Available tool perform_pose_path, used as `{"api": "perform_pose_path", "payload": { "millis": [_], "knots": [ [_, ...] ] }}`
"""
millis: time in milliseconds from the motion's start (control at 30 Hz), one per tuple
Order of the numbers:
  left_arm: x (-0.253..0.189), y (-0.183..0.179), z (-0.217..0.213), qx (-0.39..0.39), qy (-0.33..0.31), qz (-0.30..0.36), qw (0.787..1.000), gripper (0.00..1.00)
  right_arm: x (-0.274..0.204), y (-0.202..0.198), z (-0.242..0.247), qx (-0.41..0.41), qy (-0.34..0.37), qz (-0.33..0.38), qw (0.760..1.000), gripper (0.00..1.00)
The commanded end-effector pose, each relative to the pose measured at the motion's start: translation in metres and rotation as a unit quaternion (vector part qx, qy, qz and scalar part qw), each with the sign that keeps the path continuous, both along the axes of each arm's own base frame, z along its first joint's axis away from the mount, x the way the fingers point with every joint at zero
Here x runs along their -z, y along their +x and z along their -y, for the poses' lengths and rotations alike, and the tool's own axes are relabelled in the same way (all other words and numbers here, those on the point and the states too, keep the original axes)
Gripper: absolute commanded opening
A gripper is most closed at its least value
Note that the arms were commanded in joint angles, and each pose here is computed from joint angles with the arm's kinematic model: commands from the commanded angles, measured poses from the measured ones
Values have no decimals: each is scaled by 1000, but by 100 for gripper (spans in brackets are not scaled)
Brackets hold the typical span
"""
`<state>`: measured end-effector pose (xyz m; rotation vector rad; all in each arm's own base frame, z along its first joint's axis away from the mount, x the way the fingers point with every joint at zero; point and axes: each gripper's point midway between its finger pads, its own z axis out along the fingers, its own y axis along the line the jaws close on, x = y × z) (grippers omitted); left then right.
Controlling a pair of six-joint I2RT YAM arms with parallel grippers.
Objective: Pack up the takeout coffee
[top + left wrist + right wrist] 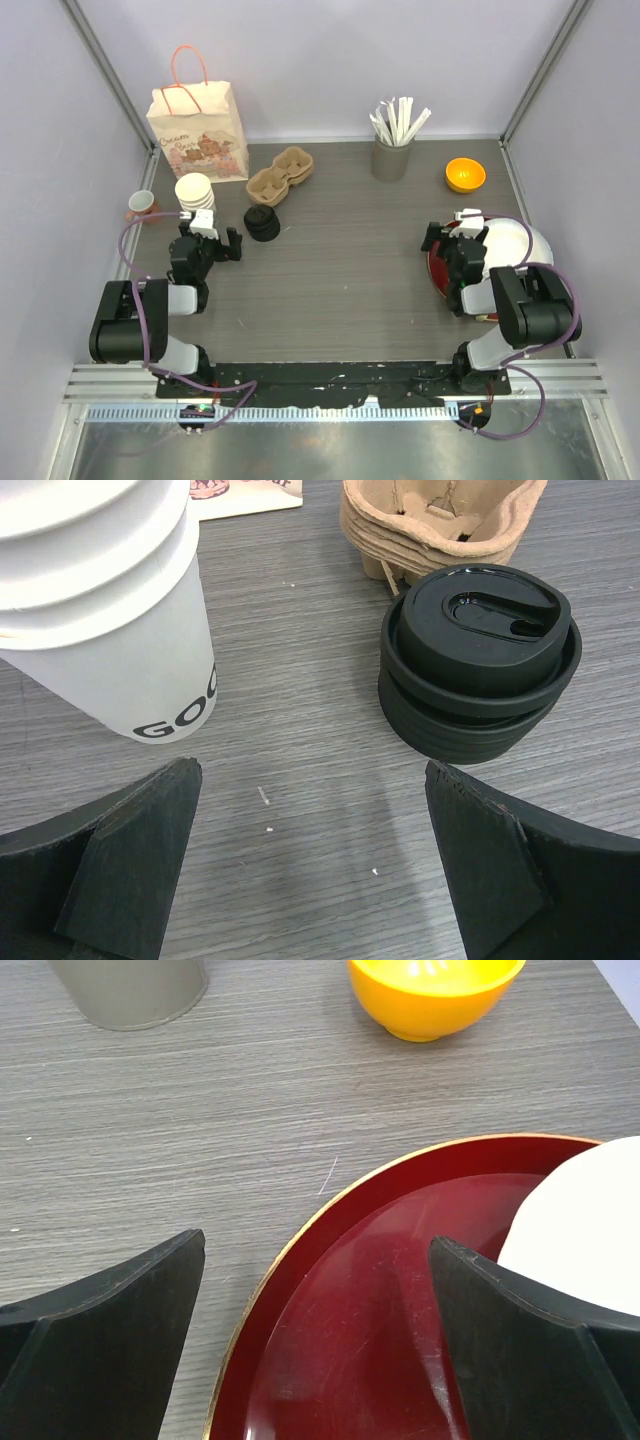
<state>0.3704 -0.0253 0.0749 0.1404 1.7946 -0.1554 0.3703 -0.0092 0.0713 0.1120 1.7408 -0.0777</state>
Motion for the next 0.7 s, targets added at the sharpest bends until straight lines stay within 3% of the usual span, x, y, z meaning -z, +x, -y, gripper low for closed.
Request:
{"api": "perform_pose_path", "payload": {
  "millis": [0,267,400,467,500,533,600,667],
  "knots": [
    [-20,10,0,3,-2,32,999,100,-34,0,-2,-10,-1,49,999,99],
    [-31,7,-1,-3,-7,57,998,100,-73,4,-3,-7,15,54,998,98],
    [-49,-6,19,63,0,51,997,100,-96,7,-23,-52,43,64,996,95],
    [-73,-16,32,109,9,76,991,100,-108,9,-28,-63,55,71,994,93],
    [-68,-22,35,114,0,54,992,100,-112,9,-29,-63,57,71,994,93],
    [-94,-24,38,120,-1,80,989,100,-110,9,-29,-63,58,57,995,93],
    [-96,-35,41,119,-27,41,992,100,-128,13,-31,-65,58,64,994,93],
    [-136,-37,39,114,-25,61,991,100,-141,16,-35,-70,62,53,994,93]
  ]
}}
